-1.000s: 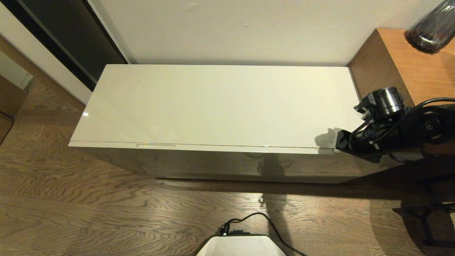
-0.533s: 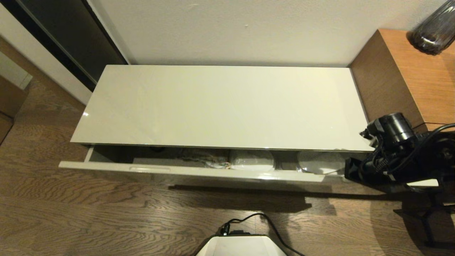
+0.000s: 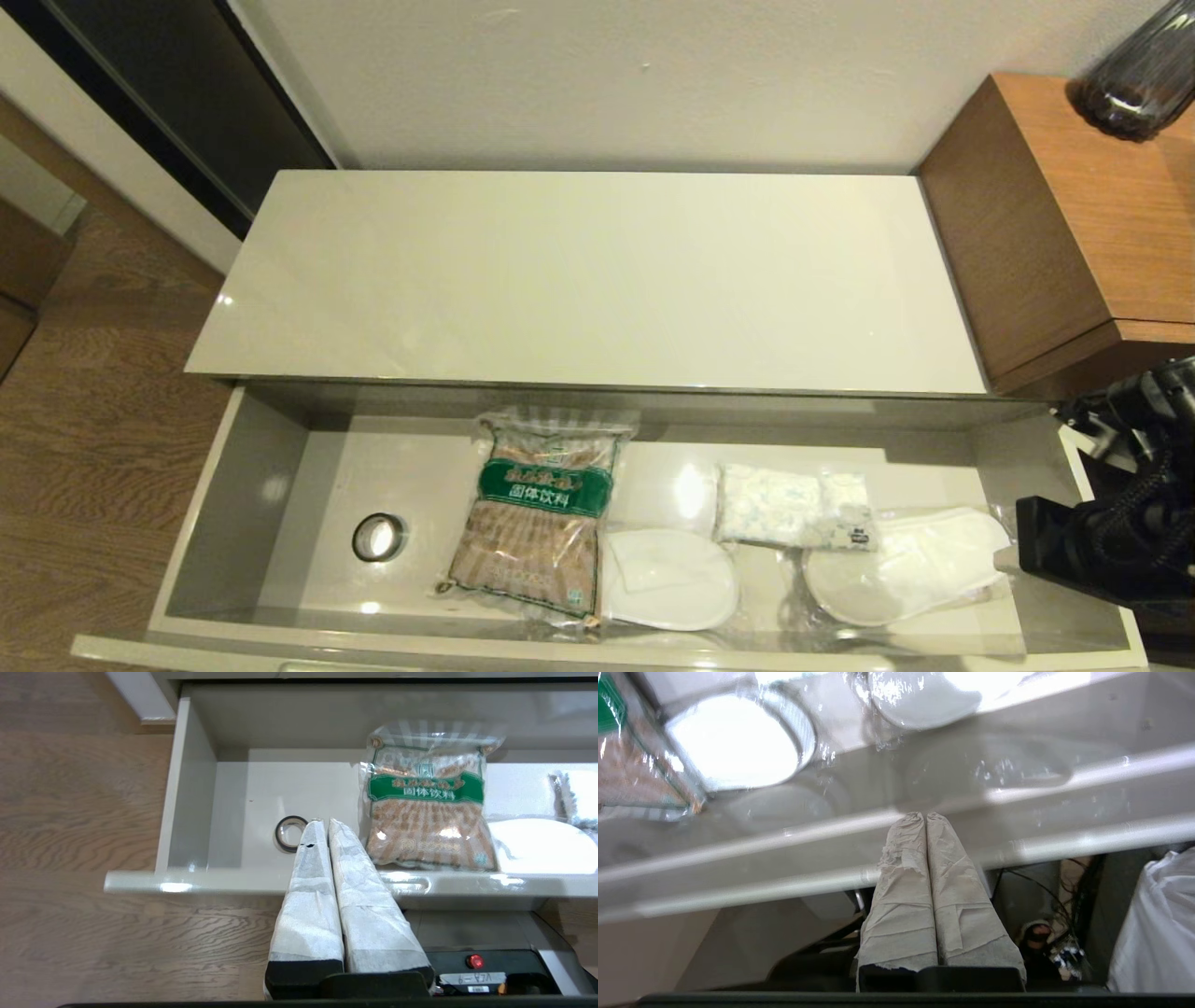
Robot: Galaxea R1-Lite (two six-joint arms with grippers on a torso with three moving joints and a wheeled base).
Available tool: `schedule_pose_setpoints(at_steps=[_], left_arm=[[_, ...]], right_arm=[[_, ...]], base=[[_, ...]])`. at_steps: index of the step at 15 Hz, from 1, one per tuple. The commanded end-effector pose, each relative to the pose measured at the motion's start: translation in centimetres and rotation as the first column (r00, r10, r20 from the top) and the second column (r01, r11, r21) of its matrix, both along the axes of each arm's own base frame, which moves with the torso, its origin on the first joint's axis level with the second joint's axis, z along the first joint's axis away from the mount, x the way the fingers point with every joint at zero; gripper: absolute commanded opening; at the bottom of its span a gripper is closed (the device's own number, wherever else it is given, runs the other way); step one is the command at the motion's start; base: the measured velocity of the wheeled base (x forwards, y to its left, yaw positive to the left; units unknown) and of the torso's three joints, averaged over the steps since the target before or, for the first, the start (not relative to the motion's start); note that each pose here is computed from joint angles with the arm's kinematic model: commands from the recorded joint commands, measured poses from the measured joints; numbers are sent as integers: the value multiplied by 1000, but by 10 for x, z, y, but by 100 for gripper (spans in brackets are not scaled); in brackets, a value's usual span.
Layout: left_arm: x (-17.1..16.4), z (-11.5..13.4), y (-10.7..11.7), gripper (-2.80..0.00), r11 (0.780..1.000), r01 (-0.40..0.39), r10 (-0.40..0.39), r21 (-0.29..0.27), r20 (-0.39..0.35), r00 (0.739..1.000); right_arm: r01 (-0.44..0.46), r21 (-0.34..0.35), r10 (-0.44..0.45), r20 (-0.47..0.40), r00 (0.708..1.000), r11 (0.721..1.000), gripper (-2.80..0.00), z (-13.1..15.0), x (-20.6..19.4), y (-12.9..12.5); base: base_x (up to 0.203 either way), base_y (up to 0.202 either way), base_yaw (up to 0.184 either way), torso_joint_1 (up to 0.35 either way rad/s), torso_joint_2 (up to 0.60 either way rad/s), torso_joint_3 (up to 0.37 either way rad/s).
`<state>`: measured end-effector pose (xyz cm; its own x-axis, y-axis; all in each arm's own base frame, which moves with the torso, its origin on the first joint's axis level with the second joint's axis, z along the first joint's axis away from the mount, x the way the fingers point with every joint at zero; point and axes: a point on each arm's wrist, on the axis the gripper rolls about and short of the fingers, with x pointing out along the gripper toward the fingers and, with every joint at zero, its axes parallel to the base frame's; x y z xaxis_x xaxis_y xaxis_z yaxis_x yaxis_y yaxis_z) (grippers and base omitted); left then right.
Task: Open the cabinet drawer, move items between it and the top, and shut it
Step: Open the drawer, then take out the tissue from the drawer
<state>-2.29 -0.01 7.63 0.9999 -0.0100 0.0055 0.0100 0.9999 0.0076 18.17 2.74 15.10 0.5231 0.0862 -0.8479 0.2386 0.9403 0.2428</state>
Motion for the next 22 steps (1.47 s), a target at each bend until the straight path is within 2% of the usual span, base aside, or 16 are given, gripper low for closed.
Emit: schedule_pose_setpoints(at_steps=[1, 4, 6, 8, 11, 13, 15, 17, 18, 20, 21, 22], left_arm=[[0, 0, 0, -280, 1000, 1, -1, 0, 1, 1000], [0, 0, 0, -280, 1000, 1, -1, 0, 1, 1000], [0, 0, 0, -280, 1000, 1, -1, 0, 1, 1000], [0, 0, 0, -280, 1000, 1, -1, 0, 1, 1000], [0, 0, 0, -280, 1000, 2, -2, 0, 1, 1000], [0, 0, 0, -280, 1000, 1, -1, 0, -1, 1000], [0, 0, 0, -280, 1000, 1, -1, 0, -1, 1000], [0, 0, 0, -280, 1000, 1, -1, 0, -1, 1000], [0, 0, 0, -280, 1000, 1, -1, 0, -1, 1000], [0, 0, 0, -280, 1000, 1, -1, 0, 0, 1000], [0, 0, 0, -280, 1000, 1, -1, 0, -1, 1000], [0, 0, 0, -280, 1000, 1, -1, 0, 1, 1000]], right_arm=[[5, 18, -8, 125, 992, 1000, -280, 21, -25, -4], [18, 15, -19, 93, 995, 1000, -280, 18, -23, -4], [26, -20, -25, 47, 999, 999, -280, 16, -26, -5], [21, -24, -20, 55, 998, 999, -280, 20, -35, -6], [-44, -76, 46, 30, 998, 996, -280, 29, -51, -8], [-67, -97, 72, 53, 996, 993, -280, 33, -49, -8], [-110, -177, 137, 150, 979, 978, -280, 50, -34, -7], [-172, -269, 231, 203, 952, 948, -280, 53, 4, -2], [-235, -330, 309, 192, 932, 914, -280, 44, 26, 3], [-352, -448, 457, 149, 877, 822, -280, 19, 62, 12], [-384, -482, 500, 137, 855, 788, -280, 2, 77, 17], [-383, -511, 523, 160, 837, 769, -280, -11, 89, 23]], base=[[0, 0, 0, 0, 0, 0], [0, 0, 0, 0, 0, 0], [0, 0, 0, 0, 0, 0], [0, 0, 0, 0, 0, 0], [0, 0, 0, 0, 0, 0], [0, 0, 0, 0, 0, 0], [0, 0, 0, 0, 0, 0], [0, 0, 0, 0, 0, 0], [0, 0, 0, 0, 0, 0], [0, 0, 0, 0, 0, 0], [0, 0, 0, 0, 0, 0], [0, 0, 0, 0, 0, 0]])
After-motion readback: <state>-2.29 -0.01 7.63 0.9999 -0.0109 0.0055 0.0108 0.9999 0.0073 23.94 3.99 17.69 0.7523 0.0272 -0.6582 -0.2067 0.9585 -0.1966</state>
